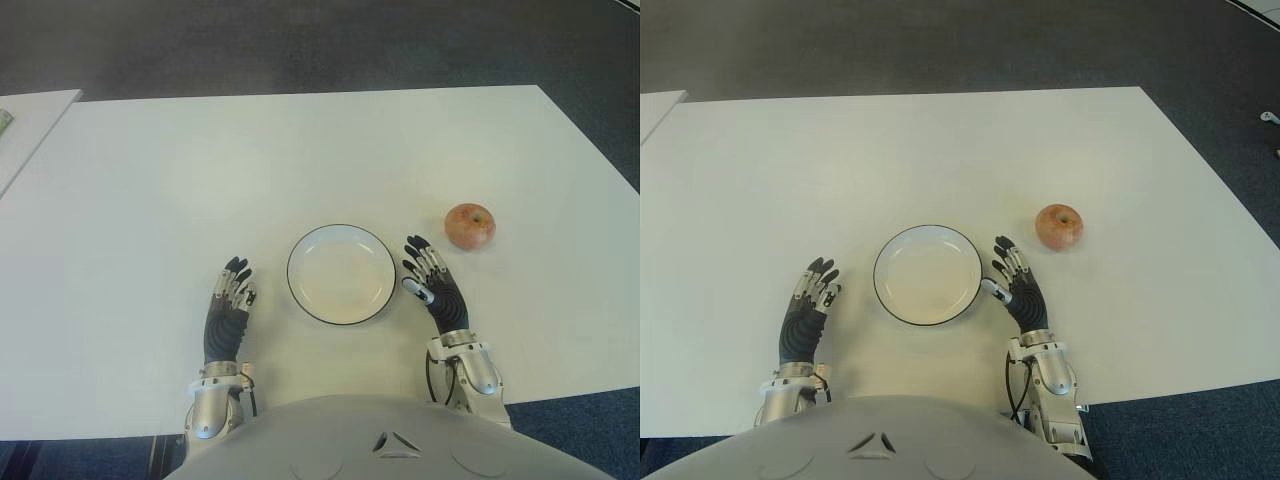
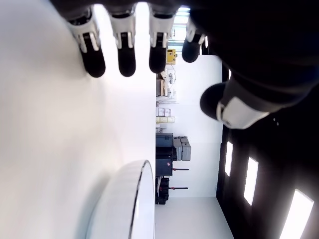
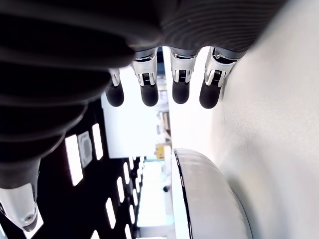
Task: Put the apples into the plate.
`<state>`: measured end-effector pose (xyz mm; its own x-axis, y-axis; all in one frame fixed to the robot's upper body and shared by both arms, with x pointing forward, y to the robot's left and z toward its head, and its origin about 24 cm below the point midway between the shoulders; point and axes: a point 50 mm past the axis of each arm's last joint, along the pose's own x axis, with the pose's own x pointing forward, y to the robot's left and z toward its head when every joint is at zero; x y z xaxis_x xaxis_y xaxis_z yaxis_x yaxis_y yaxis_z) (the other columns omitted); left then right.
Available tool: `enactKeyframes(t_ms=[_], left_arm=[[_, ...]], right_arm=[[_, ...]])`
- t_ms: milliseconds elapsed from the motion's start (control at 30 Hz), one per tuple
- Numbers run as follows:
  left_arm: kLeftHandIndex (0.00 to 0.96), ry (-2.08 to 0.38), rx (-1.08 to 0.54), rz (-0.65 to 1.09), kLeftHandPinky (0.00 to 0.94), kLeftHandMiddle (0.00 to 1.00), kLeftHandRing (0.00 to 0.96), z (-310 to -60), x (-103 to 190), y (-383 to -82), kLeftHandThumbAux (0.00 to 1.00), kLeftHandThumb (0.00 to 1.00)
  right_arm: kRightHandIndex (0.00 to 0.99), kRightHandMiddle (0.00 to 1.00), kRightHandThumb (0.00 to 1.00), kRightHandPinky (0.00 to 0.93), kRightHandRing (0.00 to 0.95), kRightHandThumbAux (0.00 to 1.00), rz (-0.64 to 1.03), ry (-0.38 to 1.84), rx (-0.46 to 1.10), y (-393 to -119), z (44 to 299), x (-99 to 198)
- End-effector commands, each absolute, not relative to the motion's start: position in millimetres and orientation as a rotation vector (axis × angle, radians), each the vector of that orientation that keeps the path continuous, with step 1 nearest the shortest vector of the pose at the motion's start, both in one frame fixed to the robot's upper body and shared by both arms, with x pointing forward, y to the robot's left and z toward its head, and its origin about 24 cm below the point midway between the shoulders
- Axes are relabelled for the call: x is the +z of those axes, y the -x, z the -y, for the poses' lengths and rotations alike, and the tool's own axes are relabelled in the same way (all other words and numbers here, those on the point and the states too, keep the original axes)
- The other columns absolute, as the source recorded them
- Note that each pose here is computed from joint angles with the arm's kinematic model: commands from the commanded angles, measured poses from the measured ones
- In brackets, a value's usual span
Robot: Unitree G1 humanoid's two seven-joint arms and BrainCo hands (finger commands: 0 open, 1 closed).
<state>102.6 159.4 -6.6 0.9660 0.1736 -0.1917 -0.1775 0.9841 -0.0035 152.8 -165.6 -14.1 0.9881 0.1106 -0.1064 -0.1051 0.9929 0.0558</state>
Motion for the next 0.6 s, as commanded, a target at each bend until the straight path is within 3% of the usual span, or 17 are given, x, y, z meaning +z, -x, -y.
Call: enactKeyframes(t_ms=[33,600], left_arm=[[0.104,0.026,0.190,-0.220,0.164,0.122,0.135,-160.5,-11.3,-101.3,0.542,0.150],[0.103,0.008,0.194,-0.228,0.159,0.126,0.134,-162.0,-13.2,-101.2,0.550,0.106]], right_arm=[[0.065,0.080,0.168,0.025,0.027,0.583,-0.295,-0.061,0.092,-133.8,167.6,-39.4],[0.069,0.063,0.165,0.022,0.015,0.556,-0.276,-0.063,0.108,-137.3,168.9,-36.7]])
